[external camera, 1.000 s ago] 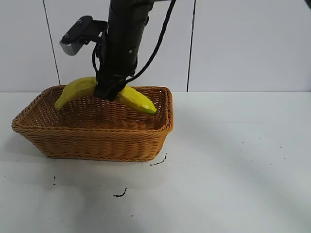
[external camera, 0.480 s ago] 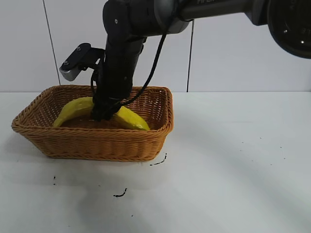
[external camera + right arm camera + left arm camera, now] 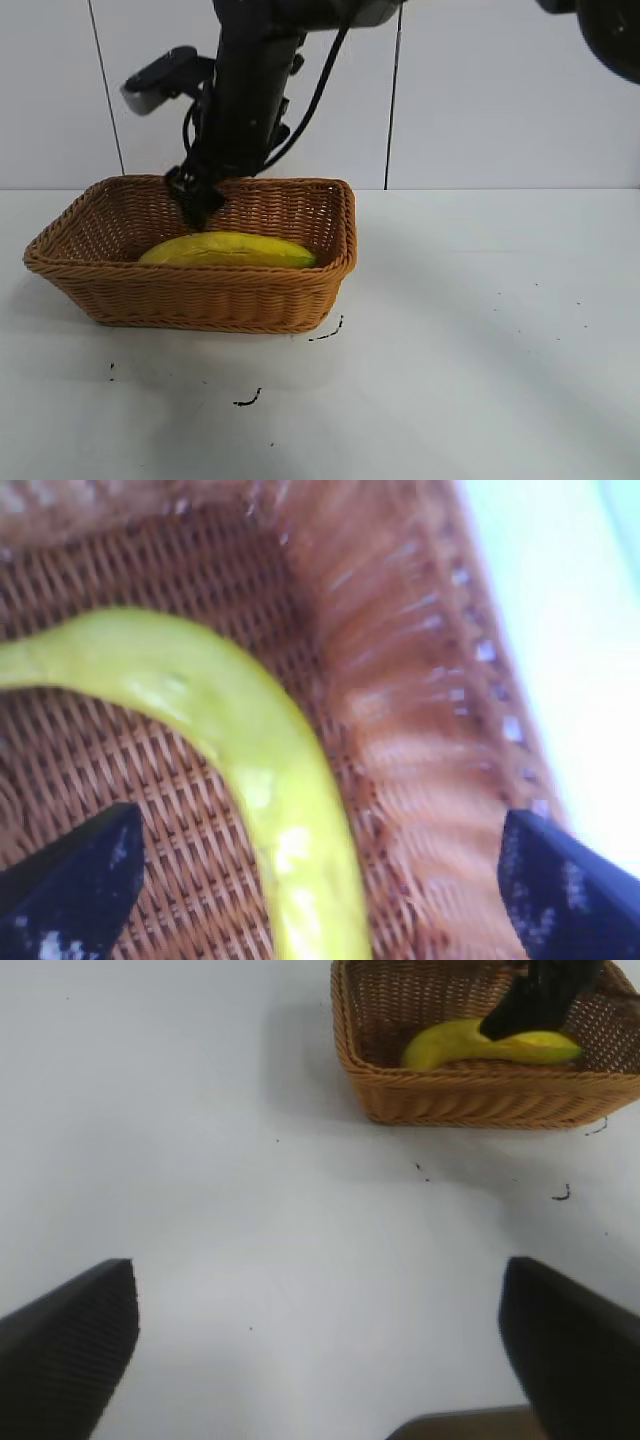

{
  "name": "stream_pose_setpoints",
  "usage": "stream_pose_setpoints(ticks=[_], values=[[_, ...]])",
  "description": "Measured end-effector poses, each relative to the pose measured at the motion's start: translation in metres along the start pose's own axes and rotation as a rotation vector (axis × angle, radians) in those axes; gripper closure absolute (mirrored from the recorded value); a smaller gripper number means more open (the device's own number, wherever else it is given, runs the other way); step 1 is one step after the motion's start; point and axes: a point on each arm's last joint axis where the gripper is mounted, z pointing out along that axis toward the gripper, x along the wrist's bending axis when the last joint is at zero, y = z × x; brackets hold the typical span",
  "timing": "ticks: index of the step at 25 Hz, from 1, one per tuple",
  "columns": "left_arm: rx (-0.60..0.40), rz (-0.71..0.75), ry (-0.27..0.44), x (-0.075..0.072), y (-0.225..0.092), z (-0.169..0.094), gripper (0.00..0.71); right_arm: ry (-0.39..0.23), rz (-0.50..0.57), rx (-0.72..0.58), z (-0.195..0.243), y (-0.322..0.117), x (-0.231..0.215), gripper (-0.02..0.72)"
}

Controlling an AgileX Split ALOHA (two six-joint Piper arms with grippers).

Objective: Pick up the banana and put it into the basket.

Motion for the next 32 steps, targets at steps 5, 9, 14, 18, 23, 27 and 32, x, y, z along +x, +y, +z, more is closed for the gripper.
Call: stream_pose_setpoints(ticks=[5, 9, 14, 18, 23, 27, 32], values=[[0.0, 0.0, 0.0, 0.0, 0.0, 0.0, 0.015, -0.062, 0.26, 0.02, -0.005, -0.011, -0.061, 0.014], [0.0, 0.0, 0.0, 0.0, 0.0, 0.0, 0.015, -0.123, 0.348, 0.037, -0.01, -0.027, -0.111, 0.014], [0.0, 0.0, 0.0, 0.0, 0.0, 0.0, 0.015, -0.204, 0.407, 0.094, -0.02, -0.054, -0.17, 0.014], [0.0, 0.0, 0.0, 0.0, 0.0, 0.0, 0.015, -0.265, 0.486, 0.148, -0.033, -0.083, -0.219, 0.014], [0.0, 0.0, 0.0, 0.0, 0.0, 0.0, 0.015, -0.326, 0.586, 0.156, -0.051, -0.115, -0.269, 0.014], [0.0, 0.0, 0.0, 0.0, 0.0, 0.0, 0.015, -0.321, 0.637, 0.154, -0.057, -0.127, -0.284, 0.014], [0.0, 0.0, 0.0, 0.0, 0.0, 0.0, 0.015, -0.304, 0.648, 0.158, -0.061, -0.128, -0.282, 0.014]])
